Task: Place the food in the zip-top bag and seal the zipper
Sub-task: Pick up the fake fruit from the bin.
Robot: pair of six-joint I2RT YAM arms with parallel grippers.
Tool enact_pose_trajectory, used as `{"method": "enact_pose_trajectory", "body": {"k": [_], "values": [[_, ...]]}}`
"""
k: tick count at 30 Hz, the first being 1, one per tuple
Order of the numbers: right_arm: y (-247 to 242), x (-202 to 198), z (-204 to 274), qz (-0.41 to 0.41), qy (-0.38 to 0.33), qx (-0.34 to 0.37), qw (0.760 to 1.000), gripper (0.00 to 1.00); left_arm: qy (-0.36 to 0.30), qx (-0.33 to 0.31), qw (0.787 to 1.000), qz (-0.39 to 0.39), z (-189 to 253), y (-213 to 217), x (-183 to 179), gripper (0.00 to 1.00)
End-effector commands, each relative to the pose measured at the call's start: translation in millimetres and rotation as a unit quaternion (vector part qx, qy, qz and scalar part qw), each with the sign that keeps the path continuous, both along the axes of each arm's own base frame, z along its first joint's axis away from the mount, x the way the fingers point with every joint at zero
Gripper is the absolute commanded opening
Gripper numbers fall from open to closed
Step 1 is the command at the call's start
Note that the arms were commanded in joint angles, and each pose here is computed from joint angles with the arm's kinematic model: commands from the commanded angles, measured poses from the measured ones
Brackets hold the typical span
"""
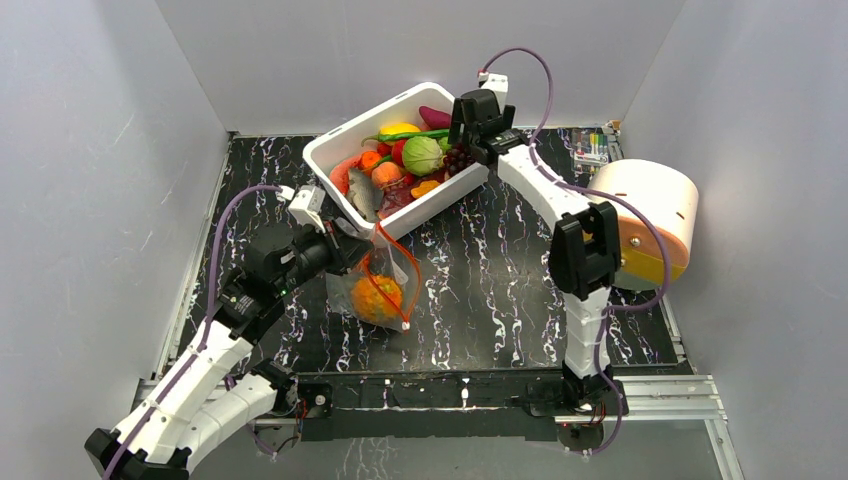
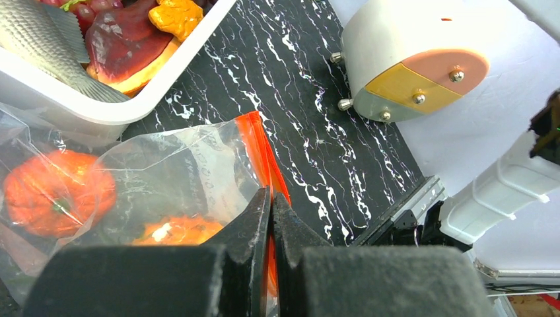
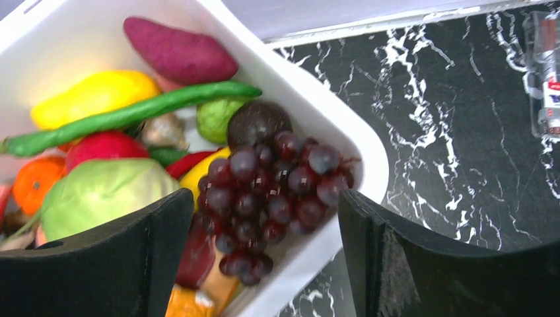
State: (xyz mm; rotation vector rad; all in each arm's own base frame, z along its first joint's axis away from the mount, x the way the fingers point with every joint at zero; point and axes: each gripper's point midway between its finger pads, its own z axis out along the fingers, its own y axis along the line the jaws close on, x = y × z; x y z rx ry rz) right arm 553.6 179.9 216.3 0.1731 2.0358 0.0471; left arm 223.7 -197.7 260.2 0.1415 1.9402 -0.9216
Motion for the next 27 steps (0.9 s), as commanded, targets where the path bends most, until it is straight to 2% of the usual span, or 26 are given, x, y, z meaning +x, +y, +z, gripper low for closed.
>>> {"method": "enact_pose_trajectory", "body": {"k": [1,10,19,23,27], "values": [[-20.7,25.3,24.5,-0.073,-0.047,-0.027,0.996,0.8,-0.014,-0.017,1.0,-0.015,12.8,-3.5,-6.2,0.0],[-12.8,39.5,-26.1,-0.065,-0.003,-0.029,0.997,0.8,-0.022,-0.012,1.0,-0.019,12.1,-3.8,-5.6,0.0],[20.4,48.5,-64.4,-0.002,0.028,0.014,1.0,0.78,-0.026,0.0,1.0,-0.016,14.9,-0.9,-5.5,0.0],[27.4,52.6,-66.2,0.022,0.022,0.022,0.999,0.68,-0.023,0.0,1.0,-0.012,13.9,0.2,-5.1,0.0],[27.7,53.9,-60.6,0.034,0.012,0.02,0.999,0.45,-0.021,-0.004,1.0,-0.01,13.4,0.3,-5.4,0.0]]}}
